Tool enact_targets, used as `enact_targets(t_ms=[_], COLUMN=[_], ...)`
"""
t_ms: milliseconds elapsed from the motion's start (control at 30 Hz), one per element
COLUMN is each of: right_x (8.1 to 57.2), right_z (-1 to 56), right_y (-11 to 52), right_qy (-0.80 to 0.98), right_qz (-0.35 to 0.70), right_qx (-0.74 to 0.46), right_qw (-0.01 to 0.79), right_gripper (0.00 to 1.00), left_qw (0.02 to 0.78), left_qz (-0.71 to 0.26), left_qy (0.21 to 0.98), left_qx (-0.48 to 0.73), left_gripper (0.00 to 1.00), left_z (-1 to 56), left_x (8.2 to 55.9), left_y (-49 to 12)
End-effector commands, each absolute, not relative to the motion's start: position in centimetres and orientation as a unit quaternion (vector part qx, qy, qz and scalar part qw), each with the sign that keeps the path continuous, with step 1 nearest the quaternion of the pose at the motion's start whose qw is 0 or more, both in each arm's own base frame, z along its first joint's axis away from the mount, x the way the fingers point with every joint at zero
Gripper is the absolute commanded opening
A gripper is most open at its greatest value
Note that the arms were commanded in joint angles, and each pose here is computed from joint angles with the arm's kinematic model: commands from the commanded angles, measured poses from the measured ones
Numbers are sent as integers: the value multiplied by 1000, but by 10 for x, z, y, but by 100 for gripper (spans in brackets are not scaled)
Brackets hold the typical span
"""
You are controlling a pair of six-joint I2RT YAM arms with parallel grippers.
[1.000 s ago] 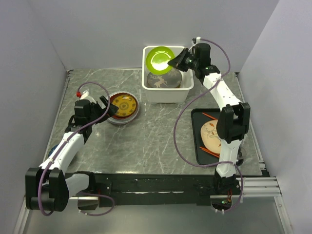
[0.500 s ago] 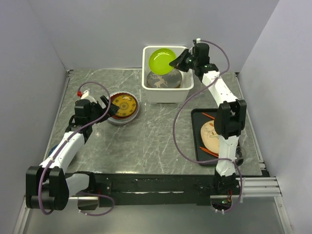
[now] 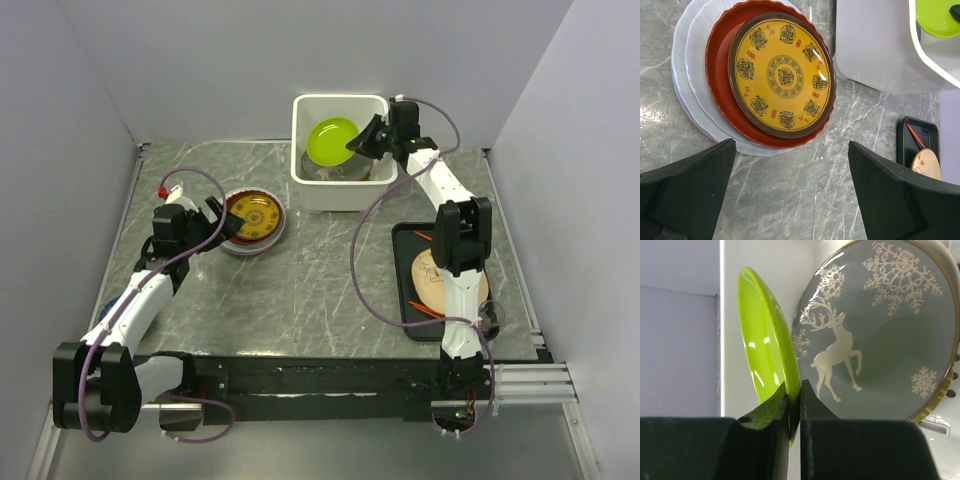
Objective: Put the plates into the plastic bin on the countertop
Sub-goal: Place the plate in the plastic bin.
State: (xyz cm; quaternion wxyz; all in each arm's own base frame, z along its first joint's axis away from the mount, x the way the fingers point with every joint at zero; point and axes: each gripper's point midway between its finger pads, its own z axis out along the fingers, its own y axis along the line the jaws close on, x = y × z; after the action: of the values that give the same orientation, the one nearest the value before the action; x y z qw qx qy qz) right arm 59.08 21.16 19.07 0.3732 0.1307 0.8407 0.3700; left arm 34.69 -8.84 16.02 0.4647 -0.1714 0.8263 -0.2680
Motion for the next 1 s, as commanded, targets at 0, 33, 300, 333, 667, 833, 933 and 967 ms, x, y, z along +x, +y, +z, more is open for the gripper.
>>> enact_targets(t_ms=[0,33,300,333,667,833,933,967], right_x=[608,609,614,614,614,615,614,613], right_z=[219,214,194,190,168,160,155,153], right_y=[205,207,201,201,200,200,199,200], right_qy=[821,824,834,836,846,851,854,855], right_qz=[370,369,349,347,339,333,330,330], right_qx=[118,118,128,130,139,139,141,141], right_qw=[418,415,408,405,387,380,376,374], right_gripper=[0,0,0,0,7,10,12,12], left_qw=[471,470,474,473,471,472,471,471], left_qz=[-270,-270,-272,-274,-275,-275,-275,-276], left_qy=[825,825,824,823,824,825,824,825], left_qx=[-157,-157,-152,-151,-149,-148,-149,-148], left_gripper=[99,99,99,99,99,99,99,99], left_z=[162,162,166,166,165,165,165,165], left_x=[349,349,348,347,345,346,346,345], left_y=[-91,-91,-92,-93,-93,-93,-93,-94])
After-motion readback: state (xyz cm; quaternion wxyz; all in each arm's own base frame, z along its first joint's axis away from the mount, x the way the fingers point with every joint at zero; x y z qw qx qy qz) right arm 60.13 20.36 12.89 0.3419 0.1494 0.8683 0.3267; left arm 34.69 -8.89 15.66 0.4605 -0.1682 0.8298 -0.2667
